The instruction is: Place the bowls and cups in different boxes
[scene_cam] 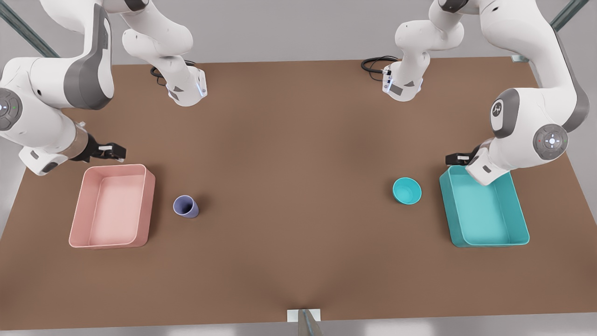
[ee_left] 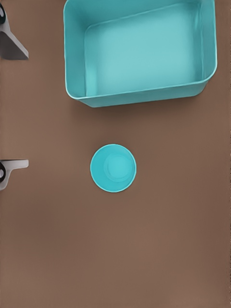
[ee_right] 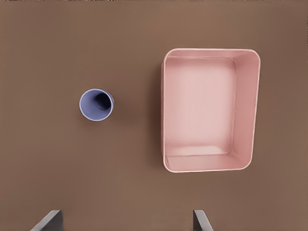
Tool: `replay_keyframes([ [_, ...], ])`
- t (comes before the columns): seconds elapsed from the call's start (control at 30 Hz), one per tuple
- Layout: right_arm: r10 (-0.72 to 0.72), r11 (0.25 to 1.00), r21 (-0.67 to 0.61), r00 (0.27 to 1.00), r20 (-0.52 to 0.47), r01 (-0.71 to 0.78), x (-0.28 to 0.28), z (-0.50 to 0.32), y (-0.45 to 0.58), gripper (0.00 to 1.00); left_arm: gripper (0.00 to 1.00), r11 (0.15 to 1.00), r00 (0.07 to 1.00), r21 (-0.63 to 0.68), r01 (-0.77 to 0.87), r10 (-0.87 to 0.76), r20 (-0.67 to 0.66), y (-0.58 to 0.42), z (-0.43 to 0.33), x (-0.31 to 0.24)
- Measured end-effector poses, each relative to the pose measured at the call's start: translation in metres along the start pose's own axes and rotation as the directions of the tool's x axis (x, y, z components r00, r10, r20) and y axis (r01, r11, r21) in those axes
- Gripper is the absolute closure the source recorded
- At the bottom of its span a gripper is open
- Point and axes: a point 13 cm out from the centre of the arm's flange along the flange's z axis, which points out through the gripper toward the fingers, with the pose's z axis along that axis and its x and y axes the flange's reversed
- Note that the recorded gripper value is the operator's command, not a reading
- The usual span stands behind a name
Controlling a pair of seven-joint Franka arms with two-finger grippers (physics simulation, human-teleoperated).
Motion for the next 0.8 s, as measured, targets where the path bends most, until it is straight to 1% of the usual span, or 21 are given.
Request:
replay_keyframes([
  [0.07,-0.004,1.0,0.003,1.0,-0.008,0.004,-0.014,0.011,0.003,0.0,0.0,1.0,1.0,-0.001,-0.005,0.005,0.004,-0.002,0.002,-0.002],
  [0.1,-0.02,1.0,0.009,0.999,-0.042,0.02,-0.028,0.033,0.013,0.0,0.0,1.0,1.0,-0.009,-0.026,0.026,-0.007,-0.014,0.012,-0.006],
  [0.13,-0.052,0.998,0.02,0.995,-0.082,0.054,-0.043,0.062,0.034,0.0,0.0,0.997,0.997,-0.038,-0.073,0.071,-0.038,-0.04,0.039,-0.011],
  [0.2,-0.093,0.995,0.021,0.984,-0.15,0.098,-0.068,0.127,0.065,0.0,0.0,0.98,0.981,-0.107,-0.169,0.157,-0.11,-0.084,0.12,-0.018],
  [0.23,-0.098,0.995,0.01,0.98,-0.172,0.102,-0.079,0.157,0.072,0.0,0.0,0.974,0.977,-0.125,-0.189,0.174,-0.12,-0.091,0.155,-0.025],
  [0.3,-0.1,0.995,-0.017,0.976,-0.194,0.099,-0.087,0.206,0.08,0.0,0.0,0.966,0.975,-0.146,-0.212,0.2,-0.093,-0.101,0.198,-0.042],
  [0.4,-0.091,0.995,-0.048,0.981,-0.173,0.084,-0.088,0.244,0.081,0.0,0.0,0.957,0.971,-0.164,-0.239,0.235,-0.047,-0.115,0.238,-0.052],
  [0.47,-0.086,0.995,-0.068,0.985,-0.153,0.076,-0.082,0.266,0.084,0.0,0.0,0.952,0.968,-0.18,-0.248,0.25,-0.013,-0.116,0.249,-0.057],
  [0.57,-0.08,0.994,-0.082,0.99,-0.115,0.071,-0.08,0.292,0.087,0.0,0.0,0.949,0.966,-0.187,-0.254,0.259,0.003,-0.117,0.275,-0.06],
  [0.7,-0.072,0.994,-0.084,0.995,-0.063,0.066,-0.093,0.312,0.086,0.0,0.0,0.946,0.963,-0.191,-0.263,0.269,0.003,-0.123,0.303,-0.059],
  [0.73,-0.067,0.994,-0.084,0.996,-0.053,0.062,-0.096,0.316,0.084,0.0,0.03,0.946,0.964,-0.191,-0.262,0.267,0.0,-0.123,0.309,-0.059],
  [0.77,-0.063,0.995,-0.085,0.997,-0.043,0.059,-0.099,0.319,0.081,0.0,0.15,0.947,0.965,-0.192,-0.257,0.262,-0.001,-0.121,0.314,-0.058],
  [0.8,-0.06,0.995,-0.086,0.998,-0.035,0.056,-0.102,0.321,0.08,0.0,0.35,0.949,0.967,-0.193,-0.25,0.255,0.001,-0.119,0.316,-0.059],
])
